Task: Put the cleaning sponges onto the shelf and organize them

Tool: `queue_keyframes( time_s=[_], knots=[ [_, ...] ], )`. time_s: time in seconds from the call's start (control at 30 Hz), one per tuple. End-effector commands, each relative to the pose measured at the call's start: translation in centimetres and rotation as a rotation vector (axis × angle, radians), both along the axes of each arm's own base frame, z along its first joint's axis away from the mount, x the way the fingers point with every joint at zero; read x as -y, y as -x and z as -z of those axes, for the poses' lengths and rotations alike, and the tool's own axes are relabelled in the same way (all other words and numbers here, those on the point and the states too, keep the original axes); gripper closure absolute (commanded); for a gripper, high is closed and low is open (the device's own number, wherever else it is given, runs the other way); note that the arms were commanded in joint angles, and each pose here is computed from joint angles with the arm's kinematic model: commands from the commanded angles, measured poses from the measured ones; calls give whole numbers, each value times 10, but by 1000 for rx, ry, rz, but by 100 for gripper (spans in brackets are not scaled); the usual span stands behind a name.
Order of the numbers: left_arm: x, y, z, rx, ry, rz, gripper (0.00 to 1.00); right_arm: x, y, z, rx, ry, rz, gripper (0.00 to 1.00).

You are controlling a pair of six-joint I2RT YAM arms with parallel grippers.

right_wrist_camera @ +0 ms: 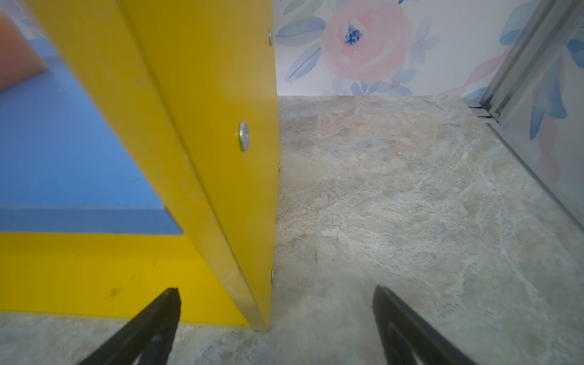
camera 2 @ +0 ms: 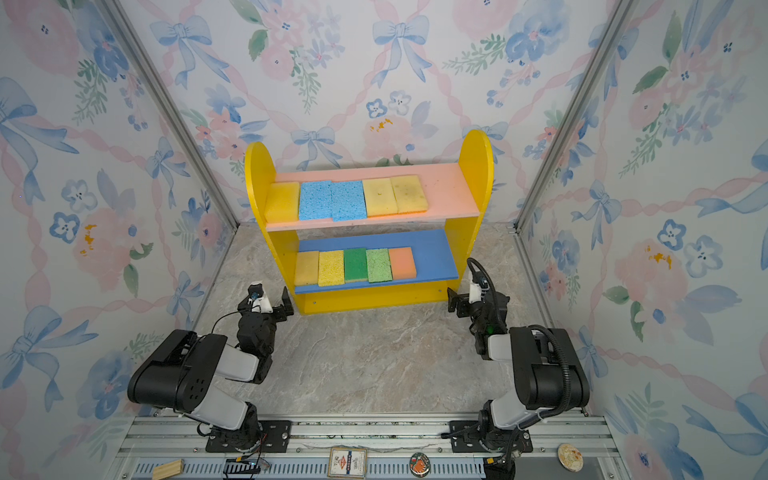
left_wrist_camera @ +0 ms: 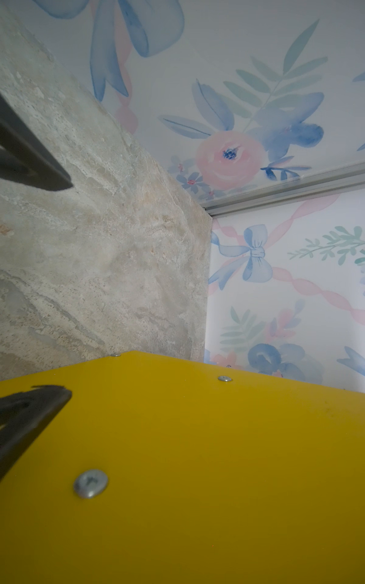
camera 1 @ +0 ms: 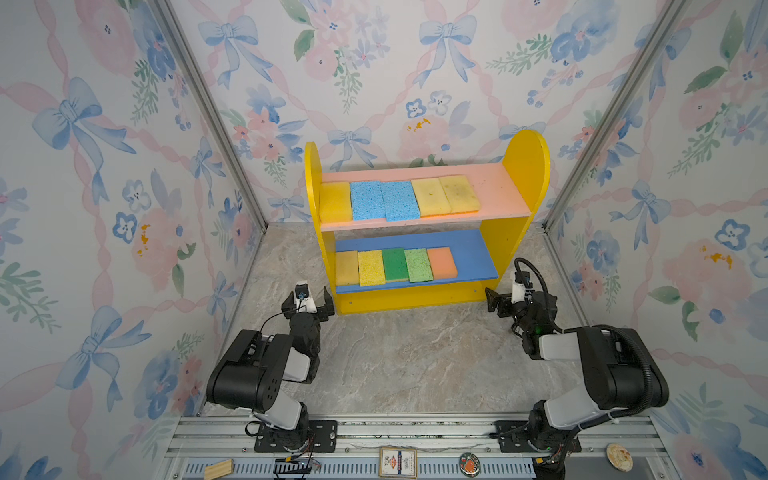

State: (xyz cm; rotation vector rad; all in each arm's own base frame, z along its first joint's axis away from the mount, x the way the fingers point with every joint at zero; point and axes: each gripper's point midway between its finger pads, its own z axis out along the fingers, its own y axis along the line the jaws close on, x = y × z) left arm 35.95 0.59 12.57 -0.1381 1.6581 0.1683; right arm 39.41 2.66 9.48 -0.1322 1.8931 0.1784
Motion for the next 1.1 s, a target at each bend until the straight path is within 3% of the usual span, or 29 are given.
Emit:
queue_keyframes(
  time_s=[0.0,1.07],
  knots=[
    [-2,-2,-4,14,11,-13,2,-3,-2,-7,30,0,-18,3],
    [-2,-2,-4,15,11,-13,2,-1,-2,-5,25,21,9,3]
  ],
)
